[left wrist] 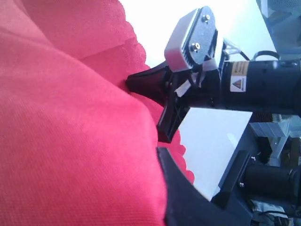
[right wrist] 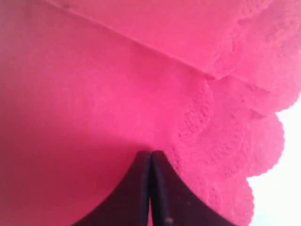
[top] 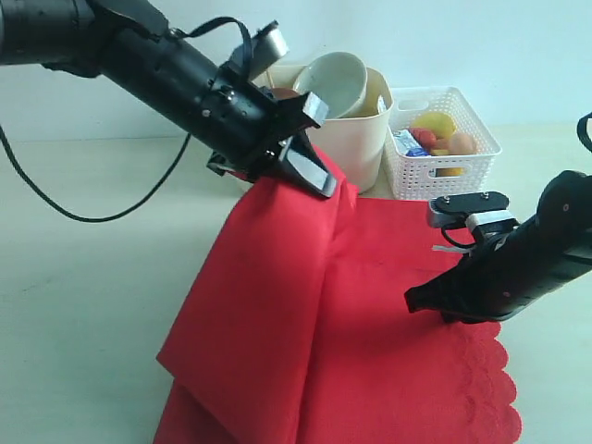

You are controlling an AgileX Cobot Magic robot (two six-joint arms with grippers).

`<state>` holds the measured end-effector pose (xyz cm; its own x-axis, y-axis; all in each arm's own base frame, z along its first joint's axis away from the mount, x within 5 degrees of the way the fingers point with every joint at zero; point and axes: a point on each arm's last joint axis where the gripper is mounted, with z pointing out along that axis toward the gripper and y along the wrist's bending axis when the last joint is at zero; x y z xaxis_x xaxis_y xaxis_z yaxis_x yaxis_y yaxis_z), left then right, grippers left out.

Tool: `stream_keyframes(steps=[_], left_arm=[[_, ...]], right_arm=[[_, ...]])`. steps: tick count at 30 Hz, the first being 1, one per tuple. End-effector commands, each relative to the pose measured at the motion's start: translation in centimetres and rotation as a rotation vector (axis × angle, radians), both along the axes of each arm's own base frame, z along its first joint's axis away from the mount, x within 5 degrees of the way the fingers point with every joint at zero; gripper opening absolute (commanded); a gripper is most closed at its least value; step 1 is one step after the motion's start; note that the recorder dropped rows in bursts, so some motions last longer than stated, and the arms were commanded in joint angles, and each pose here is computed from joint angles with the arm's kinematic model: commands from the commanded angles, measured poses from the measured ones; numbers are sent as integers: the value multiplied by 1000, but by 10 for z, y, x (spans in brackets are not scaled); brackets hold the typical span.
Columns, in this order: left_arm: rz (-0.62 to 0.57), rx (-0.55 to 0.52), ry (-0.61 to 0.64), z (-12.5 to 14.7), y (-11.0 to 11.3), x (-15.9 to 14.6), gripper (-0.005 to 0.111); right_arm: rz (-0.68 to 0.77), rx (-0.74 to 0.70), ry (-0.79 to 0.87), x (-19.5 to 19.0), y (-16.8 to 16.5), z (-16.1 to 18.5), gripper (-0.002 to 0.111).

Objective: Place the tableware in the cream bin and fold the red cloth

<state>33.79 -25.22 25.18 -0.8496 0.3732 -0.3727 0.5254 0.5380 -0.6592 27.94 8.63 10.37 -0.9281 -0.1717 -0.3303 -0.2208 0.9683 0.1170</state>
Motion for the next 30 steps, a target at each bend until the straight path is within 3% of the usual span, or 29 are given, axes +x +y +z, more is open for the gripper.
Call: stream_keyframes(steps=[1,6,8,10,11,13,14,17,22,25,30], left_arm=[[32,-50,32,-20,-19,6,0],[-50,-90,39,-51,-40,2,3],[-97,-117,6,-58,-50,-2,21],[-135,-119,-55,-61,-58,-6,47],[-174,-115,-98,-61,-64,-11,62],[-249,-119,-162,-62,-78,-23,74],[-307,-112,-217,-63,-90,-34,74],[-406,-35,-375,-69,-115,-58,74],[-522,124,-598,-84,-144,-89,74],[-572,253,-670,-92,-143,-92,74],[-552,528,-738,-99,-127,-81,74]], right_arm=[[20,-12,73,-6,-1,-10,0],[21,-4,49,-6,-1,-2,0],[34,11,-5,-7,0,19,0],[56,8,-57,-6,-2,52,0],[60,-39,-68,-8,-6,75,0],[17,-188,-81,-8,-21,114,0],[-28,-336,-93,-10,-35,139,0],[-87,-519,-126,-16,-54,168,0],[-82,-430,-162,-14,-47,170,0],[-72,-400,-153,-12,-44,166,0],[-43,-332,-148,-8,-36,160,0]])
